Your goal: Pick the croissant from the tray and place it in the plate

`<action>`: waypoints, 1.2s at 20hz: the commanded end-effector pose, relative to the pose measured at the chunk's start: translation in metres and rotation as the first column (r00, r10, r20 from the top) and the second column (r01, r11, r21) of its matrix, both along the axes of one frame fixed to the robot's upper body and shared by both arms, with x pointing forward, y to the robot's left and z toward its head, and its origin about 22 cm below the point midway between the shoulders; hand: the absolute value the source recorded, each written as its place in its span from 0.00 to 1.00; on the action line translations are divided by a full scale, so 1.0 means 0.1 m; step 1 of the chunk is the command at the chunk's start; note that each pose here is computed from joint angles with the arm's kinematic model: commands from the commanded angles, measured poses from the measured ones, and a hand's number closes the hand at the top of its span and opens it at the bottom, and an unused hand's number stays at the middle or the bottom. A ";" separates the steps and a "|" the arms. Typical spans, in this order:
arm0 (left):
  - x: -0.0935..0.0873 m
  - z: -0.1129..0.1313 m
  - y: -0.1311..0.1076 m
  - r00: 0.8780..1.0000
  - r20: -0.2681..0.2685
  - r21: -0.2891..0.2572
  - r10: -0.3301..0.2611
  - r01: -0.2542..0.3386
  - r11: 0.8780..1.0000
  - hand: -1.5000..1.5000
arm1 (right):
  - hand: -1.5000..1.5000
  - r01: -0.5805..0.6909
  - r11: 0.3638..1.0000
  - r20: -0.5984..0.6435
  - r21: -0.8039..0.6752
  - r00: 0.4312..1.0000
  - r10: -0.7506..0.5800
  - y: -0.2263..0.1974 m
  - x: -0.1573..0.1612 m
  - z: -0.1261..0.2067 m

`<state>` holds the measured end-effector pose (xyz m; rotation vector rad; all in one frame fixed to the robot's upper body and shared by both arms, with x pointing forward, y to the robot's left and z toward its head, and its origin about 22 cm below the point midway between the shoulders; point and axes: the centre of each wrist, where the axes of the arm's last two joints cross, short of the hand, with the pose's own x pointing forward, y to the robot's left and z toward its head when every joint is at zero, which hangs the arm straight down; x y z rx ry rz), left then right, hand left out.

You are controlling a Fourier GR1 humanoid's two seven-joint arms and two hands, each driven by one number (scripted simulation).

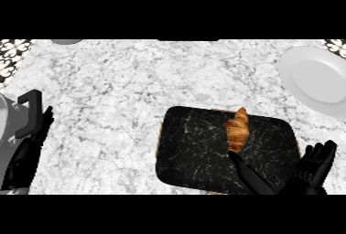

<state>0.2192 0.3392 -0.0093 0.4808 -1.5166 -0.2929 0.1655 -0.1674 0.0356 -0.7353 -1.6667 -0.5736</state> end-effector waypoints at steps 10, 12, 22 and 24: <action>-0.01 -0.06 -0.08 1.000 0.001 0.008 -0.023 0.023 1.000 0.50 | 0.00 -0.126 0.992 -0.503 0.007 0.857 0.112 -0.49 -0.01 0.34; 0.04 0.09 0.06 1.000 -0.004 0.010 -0.009 0.009 1.000 0.50 | 0.00 -0.143 0.990 -0.566 -0.005 0.816 0.115 -0.48 0.03 0.45; 0.04 -0.01 -0.11 1.000 0.006 -0.007 -0.004 0.004 1.000 0.50 | 0.00 -0.311 0.950 -0.768 0.040 0.598 0.228 -0.28 0.63 0.61; 0.03 0.08 -0.13 1.000 -0.003 0.007 0.004 -0.004 1.000 0.50 | 0.00 -0.335 0.941 -0.768 0.054 0.588 0.254 -0.41 0.60 0.54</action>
